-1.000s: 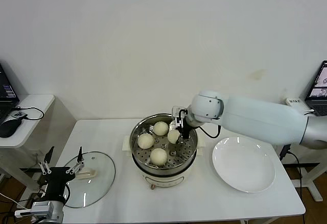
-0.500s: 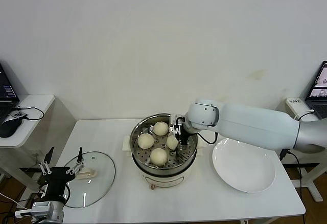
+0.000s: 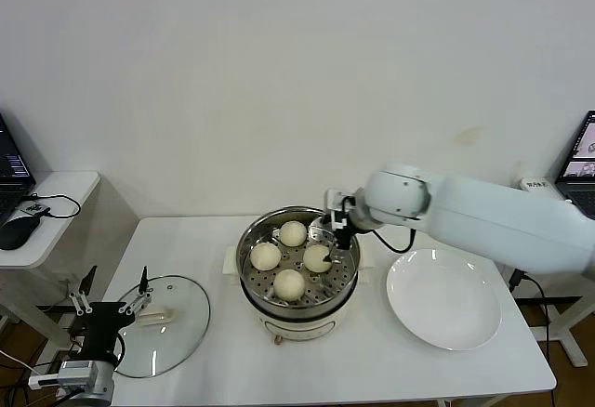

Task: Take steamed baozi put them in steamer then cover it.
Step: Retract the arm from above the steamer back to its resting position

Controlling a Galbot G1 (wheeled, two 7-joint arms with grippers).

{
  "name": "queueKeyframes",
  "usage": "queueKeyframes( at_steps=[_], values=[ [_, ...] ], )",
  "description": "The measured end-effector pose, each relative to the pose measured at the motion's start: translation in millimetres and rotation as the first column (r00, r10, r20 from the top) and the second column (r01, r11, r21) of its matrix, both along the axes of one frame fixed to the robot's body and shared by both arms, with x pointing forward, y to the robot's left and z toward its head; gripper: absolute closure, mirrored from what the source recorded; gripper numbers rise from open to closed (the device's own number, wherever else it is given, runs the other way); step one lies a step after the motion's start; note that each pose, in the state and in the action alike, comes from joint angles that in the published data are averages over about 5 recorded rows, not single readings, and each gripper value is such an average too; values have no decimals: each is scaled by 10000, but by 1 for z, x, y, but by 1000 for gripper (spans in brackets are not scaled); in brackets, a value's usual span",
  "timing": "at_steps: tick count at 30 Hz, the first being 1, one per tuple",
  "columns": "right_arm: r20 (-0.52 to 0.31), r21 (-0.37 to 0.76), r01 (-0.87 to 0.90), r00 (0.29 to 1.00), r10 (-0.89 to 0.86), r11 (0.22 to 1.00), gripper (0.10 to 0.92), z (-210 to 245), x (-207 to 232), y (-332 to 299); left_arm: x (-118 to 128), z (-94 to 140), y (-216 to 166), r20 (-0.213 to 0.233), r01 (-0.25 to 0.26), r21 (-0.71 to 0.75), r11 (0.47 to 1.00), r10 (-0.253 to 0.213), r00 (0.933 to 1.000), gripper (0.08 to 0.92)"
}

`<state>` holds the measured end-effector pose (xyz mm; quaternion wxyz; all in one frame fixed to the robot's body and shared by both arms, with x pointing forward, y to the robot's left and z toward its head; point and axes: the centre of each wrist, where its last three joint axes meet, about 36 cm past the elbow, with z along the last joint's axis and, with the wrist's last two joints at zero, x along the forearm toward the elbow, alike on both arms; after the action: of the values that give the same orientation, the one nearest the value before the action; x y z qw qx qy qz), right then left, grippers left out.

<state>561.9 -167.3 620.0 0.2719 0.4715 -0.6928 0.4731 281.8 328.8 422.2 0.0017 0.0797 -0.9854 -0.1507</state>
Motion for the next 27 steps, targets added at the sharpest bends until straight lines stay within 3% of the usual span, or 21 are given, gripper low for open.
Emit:
queueKeyframes(
  at_steps=[8, 17, 22, 27],
  values=[
    [1970, 3029, 891, 9683, -1538, 9488, 199, -19, -35, -60, 4, -10, 8, -263, -106, 756, 9971, 127, 9996, 177],
    [3554, 6389, 182, 8796, -3161, 7690, 199, -64, -69, -90, 7, -30, 30, -311, -261, 2937, 9555, 369, 9988, 177],
    [3638, 7805, 46, 8099, -4602, 6251, 200, -95, -92, -108, 2, -44, 51, -448, -40, 4948, 8690, 301, 9985, 177],
    [3033, 8699, 783, 6937, -6533, 4869, 200, -131, -124, -145, -9, -59, 71, -856, 636, 6912, 7199, -59, 9963, 177]
  ],
)
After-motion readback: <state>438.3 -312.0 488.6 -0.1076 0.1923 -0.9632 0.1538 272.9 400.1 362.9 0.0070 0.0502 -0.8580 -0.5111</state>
